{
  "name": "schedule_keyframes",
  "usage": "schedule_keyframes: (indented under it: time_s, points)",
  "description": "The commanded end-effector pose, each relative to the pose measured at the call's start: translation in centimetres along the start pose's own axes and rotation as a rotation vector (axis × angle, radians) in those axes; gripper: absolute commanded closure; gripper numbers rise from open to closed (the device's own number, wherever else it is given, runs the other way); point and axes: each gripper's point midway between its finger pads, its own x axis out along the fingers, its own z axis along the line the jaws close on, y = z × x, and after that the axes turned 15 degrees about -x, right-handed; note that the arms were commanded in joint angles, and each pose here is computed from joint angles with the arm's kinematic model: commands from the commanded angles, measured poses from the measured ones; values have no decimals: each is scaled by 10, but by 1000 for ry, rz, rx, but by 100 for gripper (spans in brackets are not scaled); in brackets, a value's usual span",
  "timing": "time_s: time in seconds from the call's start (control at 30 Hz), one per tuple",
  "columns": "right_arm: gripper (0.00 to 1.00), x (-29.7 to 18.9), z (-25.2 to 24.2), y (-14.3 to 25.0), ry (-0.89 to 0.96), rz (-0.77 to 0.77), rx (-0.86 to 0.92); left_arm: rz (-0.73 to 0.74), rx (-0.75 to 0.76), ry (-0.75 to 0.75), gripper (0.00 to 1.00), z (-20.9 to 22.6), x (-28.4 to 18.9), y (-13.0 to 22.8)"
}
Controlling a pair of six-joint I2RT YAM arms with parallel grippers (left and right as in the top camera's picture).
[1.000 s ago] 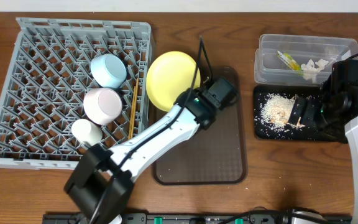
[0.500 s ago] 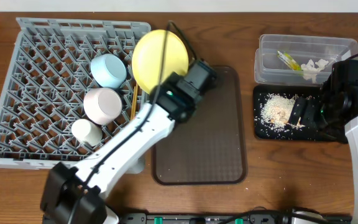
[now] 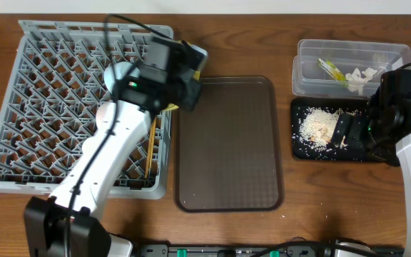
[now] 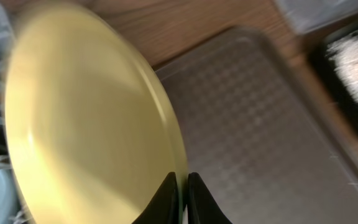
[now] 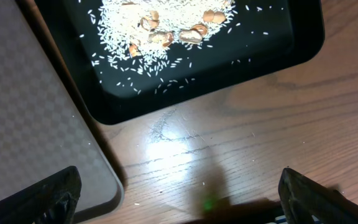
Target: Sort waste into correct bins and load items into the dishwasher
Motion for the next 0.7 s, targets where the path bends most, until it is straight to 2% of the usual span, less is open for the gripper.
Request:
schedule_keyframes:
  time_s: [0.0,0.13,0.23,0.43,0.57,0.63,0.67]
  points:
    - [1,-6,-2,-4,3,-26,3,-37,-66,256,92,-17,-23,-17]
    - [1,-6,-2,-5,3,-30,2,-70,-165,322,92,5,-37,-27]
    - [1,-6,-2,-5,3,-30,2,-93,-248,302,92,31,-45,-31]
    - [1,-6,-2,-4,3,-26,3,-126,-305,261,92,62,-54,-34]
    - [1,-6,-2,-4,3,-25,2,-141,-344,167,78,90,-56,-32]
    - [1,-6,-2,-4,3,-25,2,-147,-359,117,52,103,-57,-30]
    - [1,-6,-2,-4,3,-26,2,-151,-365,98,49,108,-58,-30]
